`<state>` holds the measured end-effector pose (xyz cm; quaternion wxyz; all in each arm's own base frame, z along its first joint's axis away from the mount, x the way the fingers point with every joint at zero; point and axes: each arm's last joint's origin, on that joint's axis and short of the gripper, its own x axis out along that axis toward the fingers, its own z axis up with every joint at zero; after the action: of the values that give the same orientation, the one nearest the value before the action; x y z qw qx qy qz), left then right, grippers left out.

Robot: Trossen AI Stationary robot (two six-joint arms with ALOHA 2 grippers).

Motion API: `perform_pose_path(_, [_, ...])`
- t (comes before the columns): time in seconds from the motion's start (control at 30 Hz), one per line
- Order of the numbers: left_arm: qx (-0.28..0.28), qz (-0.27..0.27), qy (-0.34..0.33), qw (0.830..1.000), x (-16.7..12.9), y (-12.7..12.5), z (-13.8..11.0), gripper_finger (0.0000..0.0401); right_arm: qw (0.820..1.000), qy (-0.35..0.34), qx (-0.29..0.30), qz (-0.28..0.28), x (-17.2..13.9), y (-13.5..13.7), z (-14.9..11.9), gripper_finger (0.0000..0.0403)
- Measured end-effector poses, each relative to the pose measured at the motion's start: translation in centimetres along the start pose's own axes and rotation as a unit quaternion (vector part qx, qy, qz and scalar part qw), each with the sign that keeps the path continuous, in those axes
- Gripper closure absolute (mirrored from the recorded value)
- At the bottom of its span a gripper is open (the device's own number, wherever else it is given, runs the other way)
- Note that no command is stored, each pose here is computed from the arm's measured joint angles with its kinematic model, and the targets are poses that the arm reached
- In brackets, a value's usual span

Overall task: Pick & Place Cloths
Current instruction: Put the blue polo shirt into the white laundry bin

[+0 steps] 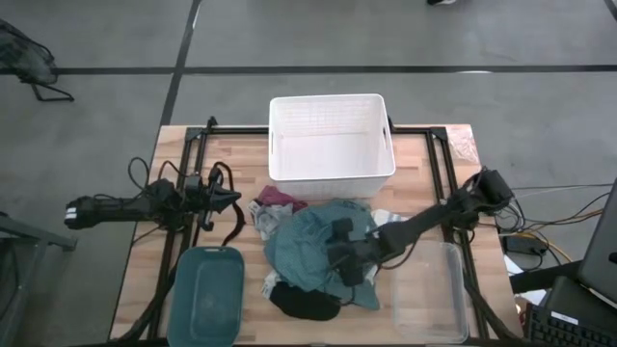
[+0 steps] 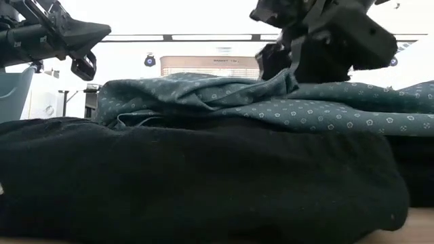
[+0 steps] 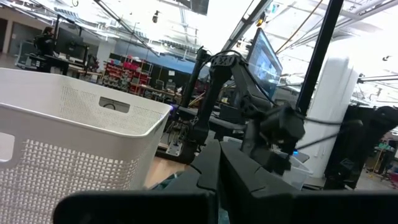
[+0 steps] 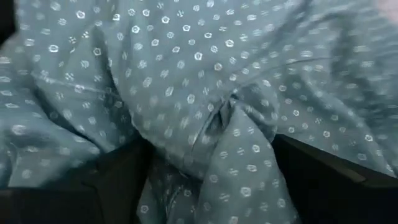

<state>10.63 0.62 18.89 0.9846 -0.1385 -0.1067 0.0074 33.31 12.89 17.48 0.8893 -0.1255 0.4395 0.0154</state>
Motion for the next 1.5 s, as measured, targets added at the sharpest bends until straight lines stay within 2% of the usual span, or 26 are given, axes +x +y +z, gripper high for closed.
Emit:
perform_pose_path(0.1, [0.0,0.0,0.0,1.0,0.0,0.0,0.0,0.039,1.0,0.019,-0.01,0.003,0.8,0.3,0.3,0.0109])
perform_pose_path(0.2, [0.0,0.0,0.001,1.0,0.0,0.0,0.0,0.039,0.999,0.042,-0.019,0.003,1.2,0.5,0.9,0.0158])
perform_pose_path(0.5, [0.0,0.001,0.003,1.0,0.0,0.0,-0.1,0.039,0.997,0.039,-0.06,0.023,-0.6,0.4,3.2,0.037])
perform_pose_path(0.8, [0.0,0.002,0.007,1.0,0.0,0.0,-0.1,0.039,0.996,0.039,-0.084,-0.003,-5.5,-1.2,5.8,0.0378])
perform_pose_path(0.93, [0.0,0.003,0.011,1.0,0.0,0.1,-0.2,0.039,0.996,0.012,-0.081,-0.027,-9.8,-2.6,7.3,0.0378])
perform_pose_path(1.1, [0.0,0.005,0.019,1.0,0.0,0.1,-0.4,0.039,0.994,-0.068,-0.064,-0.063,-15.9,-4.9,8.6,0.0378])
perform_pose_path(1.3, [-0.001,0.008,0.029,1.0,0.1,0.2,-0.6,0.039,0.976,-0.149,-0.044,-0.149,-22.1,-8.3,9.6,0.0378])
perform_pose_path(1.5, [-0.001,0.01,0.033,0.999,0.1,0.2,-0.7,0.039,0.951,-0.229,-0.017,-0.204,-27.1,-12.2,11.1,0.0378])
